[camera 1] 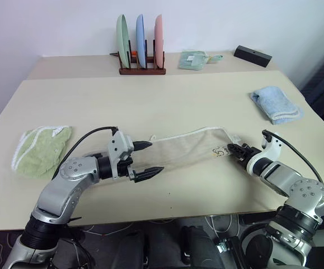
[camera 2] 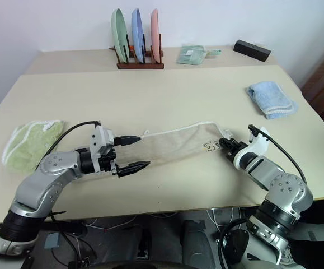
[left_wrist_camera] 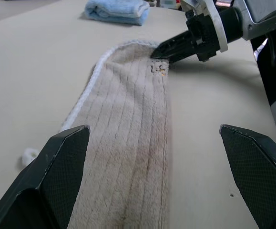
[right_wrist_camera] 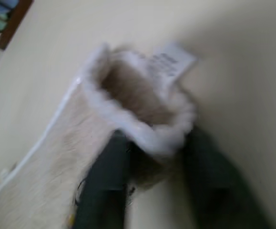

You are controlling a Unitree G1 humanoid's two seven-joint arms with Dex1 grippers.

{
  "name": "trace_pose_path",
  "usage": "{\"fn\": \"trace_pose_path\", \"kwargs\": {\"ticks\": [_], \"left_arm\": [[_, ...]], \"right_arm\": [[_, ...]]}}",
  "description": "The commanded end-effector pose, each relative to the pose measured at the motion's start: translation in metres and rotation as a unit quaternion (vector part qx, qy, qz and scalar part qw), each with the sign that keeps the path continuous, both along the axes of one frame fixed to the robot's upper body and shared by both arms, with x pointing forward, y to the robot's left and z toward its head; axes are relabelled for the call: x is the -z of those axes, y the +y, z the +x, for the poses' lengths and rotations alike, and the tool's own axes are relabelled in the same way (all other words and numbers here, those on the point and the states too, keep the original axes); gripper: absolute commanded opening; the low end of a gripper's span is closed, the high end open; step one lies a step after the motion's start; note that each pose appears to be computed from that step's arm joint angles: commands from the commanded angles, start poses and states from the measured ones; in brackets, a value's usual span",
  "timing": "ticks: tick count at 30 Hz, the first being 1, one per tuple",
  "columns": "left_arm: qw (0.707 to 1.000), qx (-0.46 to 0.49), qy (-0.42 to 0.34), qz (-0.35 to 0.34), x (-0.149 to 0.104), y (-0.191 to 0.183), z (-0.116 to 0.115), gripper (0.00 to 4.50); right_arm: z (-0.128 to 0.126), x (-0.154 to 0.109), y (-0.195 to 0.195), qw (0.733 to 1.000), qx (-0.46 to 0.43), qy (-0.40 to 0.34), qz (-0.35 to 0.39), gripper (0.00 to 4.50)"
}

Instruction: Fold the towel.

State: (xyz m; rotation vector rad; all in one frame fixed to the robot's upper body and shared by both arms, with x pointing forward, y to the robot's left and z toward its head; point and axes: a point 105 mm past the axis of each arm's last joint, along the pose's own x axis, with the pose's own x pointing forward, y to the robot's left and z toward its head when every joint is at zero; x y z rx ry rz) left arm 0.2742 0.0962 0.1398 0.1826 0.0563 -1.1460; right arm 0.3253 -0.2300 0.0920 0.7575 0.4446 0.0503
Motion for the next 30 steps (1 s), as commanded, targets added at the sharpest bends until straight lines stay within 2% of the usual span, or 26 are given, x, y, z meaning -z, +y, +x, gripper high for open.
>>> {"fn": "trace_pose_path", "kwargs": {"ticks": [1, 5, 10, 14, 17, 19, 21, 24, 28, 30], "left_arm": [[1.000, 0.005, -0.022, -0.007, -0.009, -0.003, -0.004, 4.50], [1.000, 0.004, -0.021, -0.006, -0.007, -0.003, -0.004, 4.50], [1.000, 0.000, -0.026, -0.004, -0.008, -0.001, 0.002, 4.50], [0.999, -0.009, -0.031, -0.002, -0.009, 0.003, 0.009, 4.50], [0.999, -0.009, -0.032, 0.000, -0.008, 0.004, 0.010, 4.50], [0.999, -0.010, -0.032, 0.001, -0.008, 0.005, 0.011, 4.50], [0.999, -0.011, -0.033, 0.003, -0.008, 0.006, 0.012, 4.50], [0.999, -0.014, -0.035, 0.004, -0.008, 0.008, 0.013, 4.50], [0.999, -0.020, -0.037, 0.002, -0.009, 0.008, 0.015, 4.50], [0.999, -0.022, -0.038, 0.002, -0.009, 0.008, 0.015, 4.50]], "right_arm": [[0.003, -0.009, -0.007, 1.000, 0.023, -0.022, 0.000, 0.03], [0.005, -0.019, -0.017, 0.999, 0.034, -0.041, -0.006, 0.03], [0.009, -0.045, -0.063, 0.992, 0.083, -0.080, -0.046, 0.03], [0.003, -0.063, -0.104, 0.983, 0.103, -0.091, -0.125, 0.03], [0.006, -0.082, -0.098, 0.970, 0.051, -0.120, -0.204, 0.03], [0.010, -0.102, -0.074, 0.944, -0.028, -0.166, -0.282, 0.03], [0.009, -0.115, -0.042, 0.906, -0.120, -0.207, -0.350, 0.03], [-0.001, -0.124, 0.010, 0.844, -0.250, -0.255, -0.400, 0.03], [-0.016, -0.095, 0.063, 0.767, -0.385, -0.251, -0.447, 0.03], [-0.016, -0.074, 0.073, 0.746, -0.411, -0.229, -0.471, 0.03]]}}
